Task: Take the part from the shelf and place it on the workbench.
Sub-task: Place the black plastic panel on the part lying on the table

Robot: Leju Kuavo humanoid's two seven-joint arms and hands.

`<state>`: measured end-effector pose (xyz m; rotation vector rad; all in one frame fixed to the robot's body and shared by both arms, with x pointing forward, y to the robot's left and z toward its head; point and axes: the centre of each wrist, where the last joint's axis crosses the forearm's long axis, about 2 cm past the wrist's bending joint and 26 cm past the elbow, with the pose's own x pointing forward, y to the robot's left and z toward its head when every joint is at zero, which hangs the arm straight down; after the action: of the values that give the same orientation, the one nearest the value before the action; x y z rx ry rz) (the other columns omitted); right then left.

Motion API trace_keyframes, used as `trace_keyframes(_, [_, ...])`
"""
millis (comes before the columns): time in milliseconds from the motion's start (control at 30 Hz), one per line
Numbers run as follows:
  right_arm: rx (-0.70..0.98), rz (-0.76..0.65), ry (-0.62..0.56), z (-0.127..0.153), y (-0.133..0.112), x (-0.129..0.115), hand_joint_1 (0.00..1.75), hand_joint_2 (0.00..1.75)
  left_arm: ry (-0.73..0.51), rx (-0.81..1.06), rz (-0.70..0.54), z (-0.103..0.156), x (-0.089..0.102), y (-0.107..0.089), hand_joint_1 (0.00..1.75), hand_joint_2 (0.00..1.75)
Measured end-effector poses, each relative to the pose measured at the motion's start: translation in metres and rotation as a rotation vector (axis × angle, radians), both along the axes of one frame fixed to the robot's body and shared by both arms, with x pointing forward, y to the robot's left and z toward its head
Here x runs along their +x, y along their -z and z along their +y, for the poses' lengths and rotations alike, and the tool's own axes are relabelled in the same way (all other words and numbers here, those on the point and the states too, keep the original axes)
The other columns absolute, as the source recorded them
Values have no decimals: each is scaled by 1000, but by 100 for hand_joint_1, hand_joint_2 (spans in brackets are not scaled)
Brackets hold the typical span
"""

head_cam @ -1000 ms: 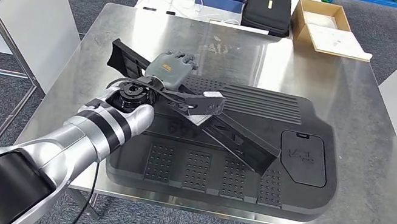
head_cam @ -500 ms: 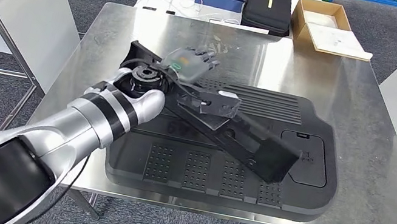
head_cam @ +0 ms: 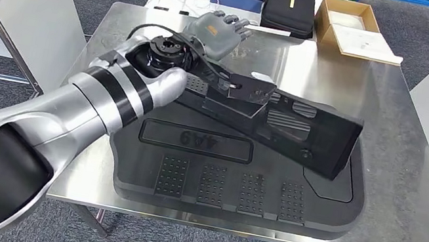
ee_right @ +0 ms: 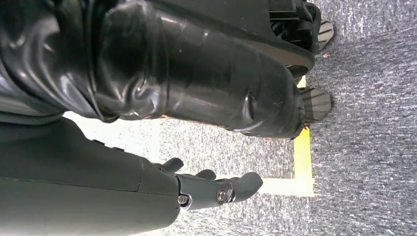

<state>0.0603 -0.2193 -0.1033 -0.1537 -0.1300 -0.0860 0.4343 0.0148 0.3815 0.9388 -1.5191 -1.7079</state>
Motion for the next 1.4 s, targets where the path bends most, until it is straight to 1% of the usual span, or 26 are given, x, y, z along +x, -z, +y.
trace_keyframes(100, [0, 1, 3, 0, 0, 0, 0, 0, -4, 21, -20, -1, 0, -7, 0, 0])
trace_keyframes(233, [1, 1, 6, 0, 0, 0, 0, 0, -10, 53, -13, -1, 0, -8, 0, 0])
trace_keyframes(533, [0, 2, 9, -1, 0, 0, 0, 0, -78, 180, 43, 5, 4, 8, 0, 0])
trace_keyframes(833, [1, 3, 14, -1, 0, -1, 0, 0, -119, 284, 91, 9, 6, 19, 0, 0])
trace_keyframes(967, [1, 3, 14, -1, 0, -1, 0, 0, -131, 233, 94, 11, 7, 24, 0, 0])
trace_keyframes(1033, [0, 3, 13, -1, 0, -1, 0, 0, -118, 193, 87, 12, 8, 25, 0, 0])
trace_keyframes(1267, [-1, 3, 8, -1, 0, -1, 0, 0, 11, -42, 14, 14, 10, 27, 0, 0])
trace_keyframes(1400, [-4, 2, -2, -1, 0, -1, 0, 0, 141, -286, -113, 19, 9, 33, 0, 0])
